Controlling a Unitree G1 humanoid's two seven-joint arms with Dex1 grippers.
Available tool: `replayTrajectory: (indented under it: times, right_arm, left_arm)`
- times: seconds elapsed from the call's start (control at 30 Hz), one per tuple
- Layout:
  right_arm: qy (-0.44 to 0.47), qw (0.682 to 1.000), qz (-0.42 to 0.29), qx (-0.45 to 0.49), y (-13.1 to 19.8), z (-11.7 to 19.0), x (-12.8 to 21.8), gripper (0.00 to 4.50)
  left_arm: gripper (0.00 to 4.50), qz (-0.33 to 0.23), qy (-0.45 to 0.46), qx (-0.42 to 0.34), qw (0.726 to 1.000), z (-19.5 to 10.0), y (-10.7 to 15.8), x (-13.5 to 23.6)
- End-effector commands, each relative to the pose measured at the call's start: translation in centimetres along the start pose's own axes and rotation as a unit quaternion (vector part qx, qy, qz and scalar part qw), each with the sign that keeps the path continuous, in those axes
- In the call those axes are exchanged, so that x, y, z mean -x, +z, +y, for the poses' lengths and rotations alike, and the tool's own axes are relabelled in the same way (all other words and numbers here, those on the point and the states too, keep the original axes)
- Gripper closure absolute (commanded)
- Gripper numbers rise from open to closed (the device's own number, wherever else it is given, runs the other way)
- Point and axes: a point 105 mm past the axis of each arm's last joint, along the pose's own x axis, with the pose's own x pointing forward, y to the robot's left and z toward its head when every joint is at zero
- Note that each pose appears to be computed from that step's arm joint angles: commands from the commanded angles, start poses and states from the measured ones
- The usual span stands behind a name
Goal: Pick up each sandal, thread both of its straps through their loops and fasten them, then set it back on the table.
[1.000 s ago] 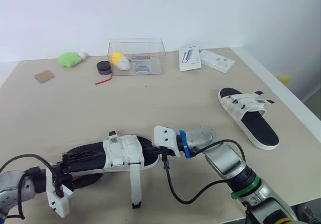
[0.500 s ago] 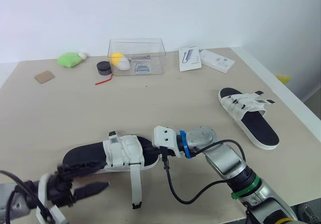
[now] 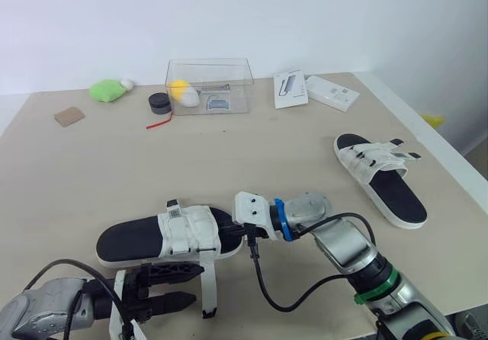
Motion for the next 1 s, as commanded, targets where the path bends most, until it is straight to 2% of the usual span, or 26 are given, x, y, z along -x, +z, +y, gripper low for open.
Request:
replayTrajectory:
  times: [0.03, 0.37, 0.4, 0.43, 0.57, 0.6, 0.63, 0.67, 0.7, 0.77, 1.0]
  right_arm:
    - [0.047, 0.997, 0.044, -0.045, -2.7, 2.2, -0.7, 4.5]
    - [0.047, 0.997, 0.047, -0.039, -2.8, 1.9, -0.6, 4.5]
    - [0.046, 0.997, 0.048, -0.038, -2.8, 1.9, -0.6, 4.5]
    - [0.046, 0.997, 0.048, -0.037, -2.9, 1.9, -0.6, 4.5]
    - [0.044, 0.997, 0.049, -0.037, -2.9, 1.7, -0.6, 4.5]
    - [0.044, 0.997, 0.049, -0.037, -2.9, 1.7, -0.6, 4.5]
    - [0.044, 0.997, 0.049, -0.036, -2.9, 1.7, -0.7, 4.5]
    - [0.043, 0.997, 0.049, -0.036, -2.8, 1.6, -0.7, 4.5]
    - [0.044, 0.997, 0.049, -0.036, -2.8, 1.6, -0.7, 4.5]
    - [0.043, 0.997, 0.049, -0.036, -2.8, 1.6, -0.8, 4.5]
    - [0.042, 0.997, 0.048, -0.034, -2.9, 1.4, -0.9, 4.5]
  left_arm:
    - [0.05, -0.051, 0.007, 0.005, 0.999, -0.2, 1.5, -1.1]
    - [0.05, -0.078, -0.011, 0.019, 0.997, -0.3, 2.0, -2.9]
    - [0.56, -0.08, -0.012, 0.018, 0.997, -0.3, 2.0, -3.0]
    - [0.77, -0.084, -0.012, 0.016, 0.996, -0.2, 2.1, -3.1]
    - [2.93, -0.085, -0.013, 0.018, 0.996, -0.1, 1.9, -3.3]
    - [3.14, -0.088, -0.011, 0.02, 0.996, 0.0, 1.9, -3.3]
    - [3.77, -0.094, -0.005, 0.022, 0.995, 0.2, 2.0, -3.3]
    - [4.21, -0.104, 0.002, 0.023, 0.994, 0.6, 2.2, -3.3]
    - [4.41, -0.114, 0.009, 0.022, 0.993, 1.0, 2.5, -3.3]
    - [4.41, -0.123, 0.019, 0.03, 0.992, 1.9, 2.6, -3.3]
    - [4.41, -0.117, 0.074, 0.204, 0.969, 6.9, 1.6, -3.3]
